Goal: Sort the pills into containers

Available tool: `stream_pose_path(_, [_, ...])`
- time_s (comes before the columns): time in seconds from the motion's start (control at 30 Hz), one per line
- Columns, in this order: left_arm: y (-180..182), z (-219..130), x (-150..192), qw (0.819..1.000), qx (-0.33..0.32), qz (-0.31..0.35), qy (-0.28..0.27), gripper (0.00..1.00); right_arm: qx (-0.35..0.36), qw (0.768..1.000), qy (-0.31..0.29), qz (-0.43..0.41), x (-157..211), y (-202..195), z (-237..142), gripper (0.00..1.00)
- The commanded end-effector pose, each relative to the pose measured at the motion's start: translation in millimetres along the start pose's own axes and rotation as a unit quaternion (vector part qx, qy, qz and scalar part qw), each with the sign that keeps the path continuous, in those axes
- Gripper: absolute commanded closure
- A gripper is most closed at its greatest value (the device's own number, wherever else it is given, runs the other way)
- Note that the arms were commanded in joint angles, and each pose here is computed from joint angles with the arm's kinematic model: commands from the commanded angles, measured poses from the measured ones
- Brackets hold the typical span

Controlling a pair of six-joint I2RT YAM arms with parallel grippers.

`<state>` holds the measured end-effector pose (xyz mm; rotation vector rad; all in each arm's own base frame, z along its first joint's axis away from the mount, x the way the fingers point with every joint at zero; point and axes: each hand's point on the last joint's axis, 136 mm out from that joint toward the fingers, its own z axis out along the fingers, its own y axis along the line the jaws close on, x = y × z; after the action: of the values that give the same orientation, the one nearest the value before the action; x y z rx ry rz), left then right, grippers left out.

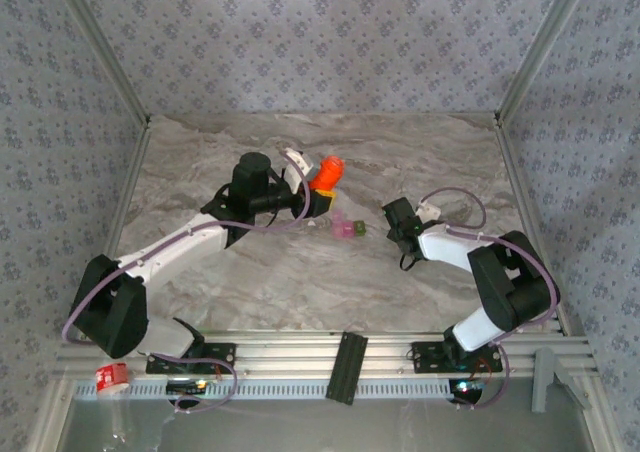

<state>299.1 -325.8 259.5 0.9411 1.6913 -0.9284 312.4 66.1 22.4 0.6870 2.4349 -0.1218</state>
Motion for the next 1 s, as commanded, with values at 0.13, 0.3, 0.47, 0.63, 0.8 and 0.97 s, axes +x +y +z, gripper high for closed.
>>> stream_pose_path(0.13, [-10.1, -11.6, -16.0, 1.000, 0.003, 0.014, -0.012, 1.00, -0.074, 0.997, -0.009, 0.007, -26.9, 16.3, -39.2, 0.23])
stream_pose_path(0.3, [-10.0, -9.2, 7.1, 0.999, 0.007, -0.011, 0.033, 1.00, -0.179, 0.984, 0.017, -0.013, -43.8, 46.9, -69.1, 0.23])
stream_pose_path(0.47, [-10.9, -5.2, 32.0, 0.996, 0.017, -0.046, 0.074, 1.00, -0.259, 0.963, 0.048, -0.047, -51.9, 77.3, -83.8, 0.23])
stream_pose_path(0.63, [-10.1, -3.7, 51.3, 0.994, 0.014, -0.066, 0.087, 1.00, -0.321, 0.942, 0.070, -0.071, -50.4, 106.5, -87.5, 0.24])
stream_pose_path(0.8, [-9.2, -1.1, 72.7, 0.991, 0.010, -0.082, 0.106, 1.00, -0.355, 0.924, 0.105, -0.098, -37.9, 125.7, -83.7, 0.27])
stream_pose_path(0.97, [-8.2, 2.5, 95.2, 0.987, 0.007, -0.093, 0.130, 1.00, -0.356, 0.921, 0.117, -0.107, -28.1, 130.1, -72.2, 0.31])
